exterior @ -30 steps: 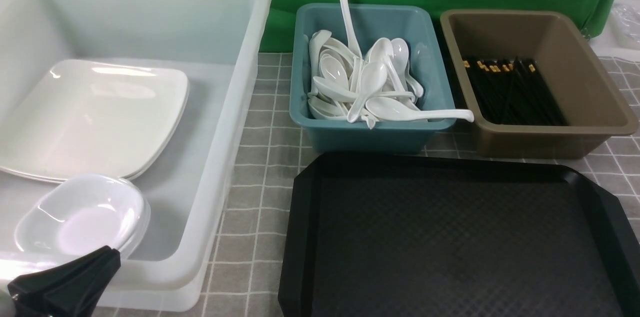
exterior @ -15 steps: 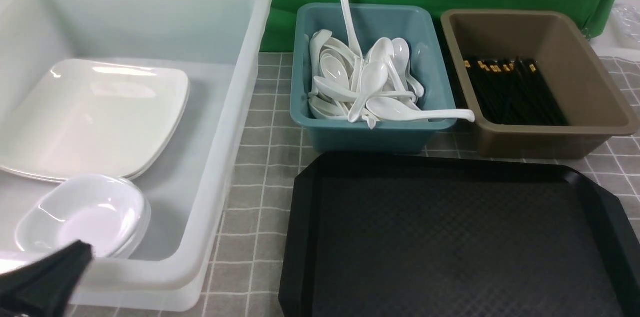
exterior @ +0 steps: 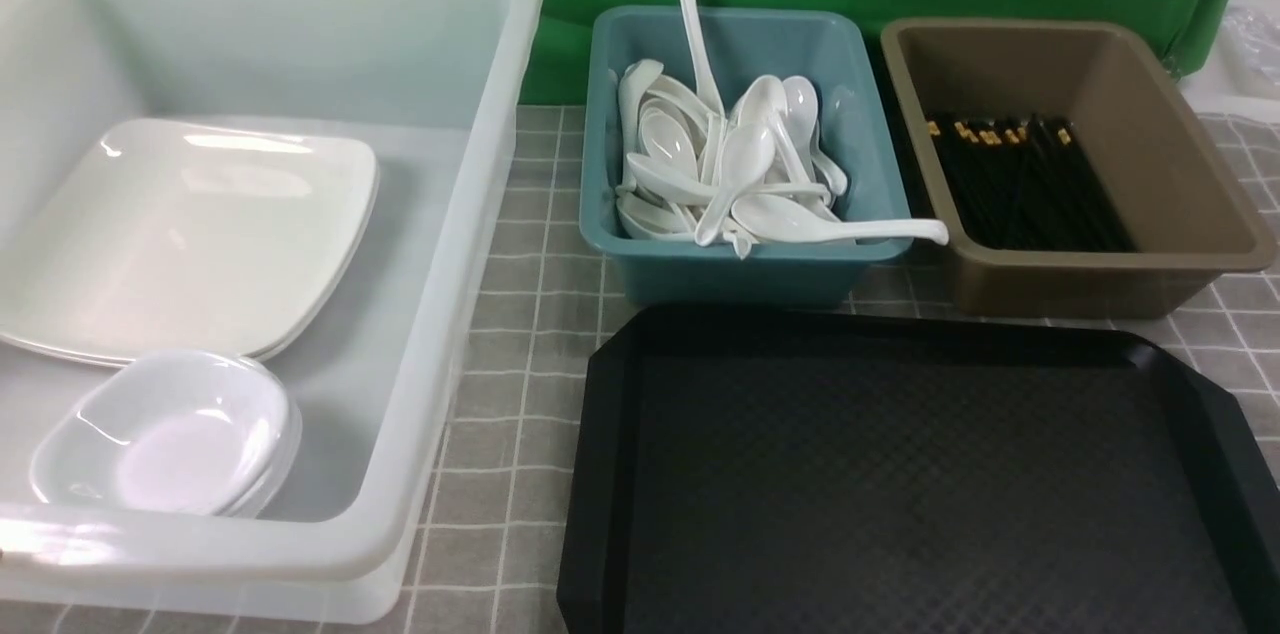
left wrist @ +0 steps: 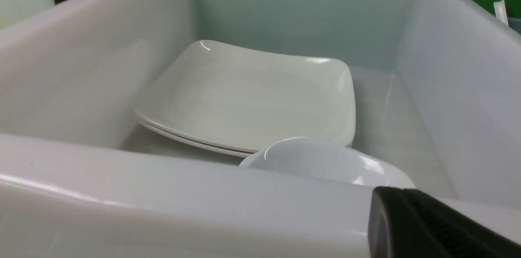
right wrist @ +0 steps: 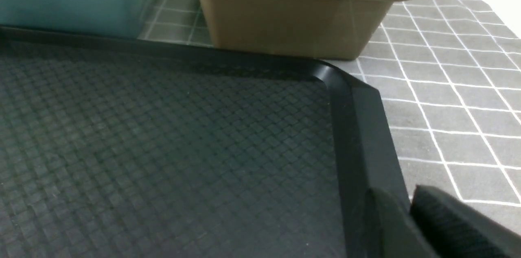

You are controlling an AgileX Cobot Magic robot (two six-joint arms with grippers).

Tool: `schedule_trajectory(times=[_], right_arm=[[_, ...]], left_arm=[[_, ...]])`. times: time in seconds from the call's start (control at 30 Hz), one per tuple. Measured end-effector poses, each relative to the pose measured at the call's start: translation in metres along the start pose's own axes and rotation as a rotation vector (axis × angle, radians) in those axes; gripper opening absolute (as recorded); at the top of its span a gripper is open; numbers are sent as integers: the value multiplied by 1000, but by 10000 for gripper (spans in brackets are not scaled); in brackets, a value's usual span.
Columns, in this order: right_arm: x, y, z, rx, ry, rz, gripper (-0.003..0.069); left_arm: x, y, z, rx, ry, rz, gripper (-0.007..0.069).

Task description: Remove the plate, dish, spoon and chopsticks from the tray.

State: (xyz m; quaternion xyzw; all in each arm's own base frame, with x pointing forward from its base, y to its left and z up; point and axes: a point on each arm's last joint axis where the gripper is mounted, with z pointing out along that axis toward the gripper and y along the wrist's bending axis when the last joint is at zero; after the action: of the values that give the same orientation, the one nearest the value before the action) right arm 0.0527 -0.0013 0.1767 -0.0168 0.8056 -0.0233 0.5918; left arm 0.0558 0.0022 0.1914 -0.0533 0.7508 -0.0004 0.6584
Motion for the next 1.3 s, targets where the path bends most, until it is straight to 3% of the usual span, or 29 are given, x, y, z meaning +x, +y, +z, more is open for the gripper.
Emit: schedule_trajectory(times=[1.3], right_arm=[[0,0,0,1,-1,0,223]], left_arm=[[0,0,0,-2,-1,13,9]])
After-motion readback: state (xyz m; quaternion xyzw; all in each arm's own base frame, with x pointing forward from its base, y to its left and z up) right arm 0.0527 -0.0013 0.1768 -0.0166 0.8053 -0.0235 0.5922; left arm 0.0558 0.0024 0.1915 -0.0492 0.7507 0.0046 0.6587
